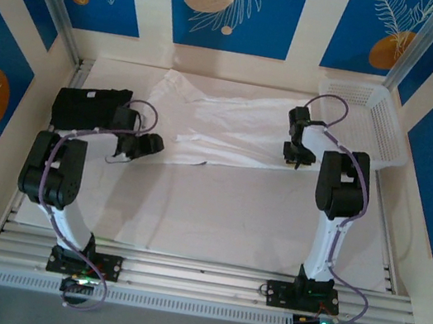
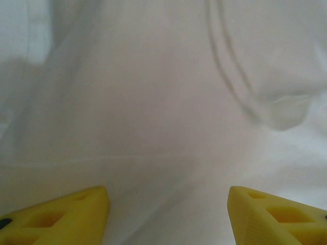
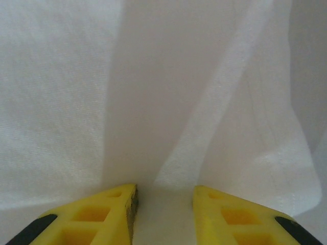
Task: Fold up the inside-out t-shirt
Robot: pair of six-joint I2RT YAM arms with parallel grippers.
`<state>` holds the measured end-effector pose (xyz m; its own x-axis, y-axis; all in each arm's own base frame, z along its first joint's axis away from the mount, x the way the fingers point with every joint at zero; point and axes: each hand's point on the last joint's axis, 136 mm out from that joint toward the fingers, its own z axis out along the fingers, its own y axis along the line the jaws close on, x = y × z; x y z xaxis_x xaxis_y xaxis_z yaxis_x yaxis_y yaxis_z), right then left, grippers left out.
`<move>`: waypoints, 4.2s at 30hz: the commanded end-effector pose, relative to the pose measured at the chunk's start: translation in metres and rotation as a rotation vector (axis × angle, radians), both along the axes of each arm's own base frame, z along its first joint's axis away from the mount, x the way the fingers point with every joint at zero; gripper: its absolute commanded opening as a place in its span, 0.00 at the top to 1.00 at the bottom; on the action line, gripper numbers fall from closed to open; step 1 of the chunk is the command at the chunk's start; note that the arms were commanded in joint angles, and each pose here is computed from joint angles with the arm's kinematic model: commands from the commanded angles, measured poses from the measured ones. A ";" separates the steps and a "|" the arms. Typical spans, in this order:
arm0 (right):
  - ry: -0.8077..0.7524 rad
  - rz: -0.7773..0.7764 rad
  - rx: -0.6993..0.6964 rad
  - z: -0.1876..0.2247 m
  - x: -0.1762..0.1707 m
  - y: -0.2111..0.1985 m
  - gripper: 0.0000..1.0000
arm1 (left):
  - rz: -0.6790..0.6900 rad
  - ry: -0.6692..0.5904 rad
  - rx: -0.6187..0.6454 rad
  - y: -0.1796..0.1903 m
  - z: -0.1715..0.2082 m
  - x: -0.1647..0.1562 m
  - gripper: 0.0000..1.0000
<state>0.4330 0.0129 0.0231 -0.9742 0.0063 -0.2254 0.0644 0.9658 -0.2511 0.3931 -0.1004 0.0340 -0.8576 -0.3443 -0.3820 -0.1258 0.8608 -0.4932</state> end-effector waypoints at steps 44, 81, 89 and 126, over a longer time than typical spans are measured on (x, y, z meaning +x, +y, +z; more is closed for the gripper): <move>-0.216 1.014 0.495 0.044 -0.041 0.402 0.94 | 0.076 -0.021 -0.116 0.017 -0.008 -0.079 0.37; -0.192 0.307 0.711 0.075 -0.048 0.205 0.55 | -0.118 -0.139 0.202 -0.003 0.039 0.034 0.39; -0.194 0.309 0.718 0.075 -0.047 0.204 0.55 | -0.182 -0.062 0.174 -0.018 0.018 0.058 0.50; -0.154 0.016 0.359 0.056 -0.071 0.069 0.40 | -0.017 -0.188 0.229 0.023 0.074 0.069 0.43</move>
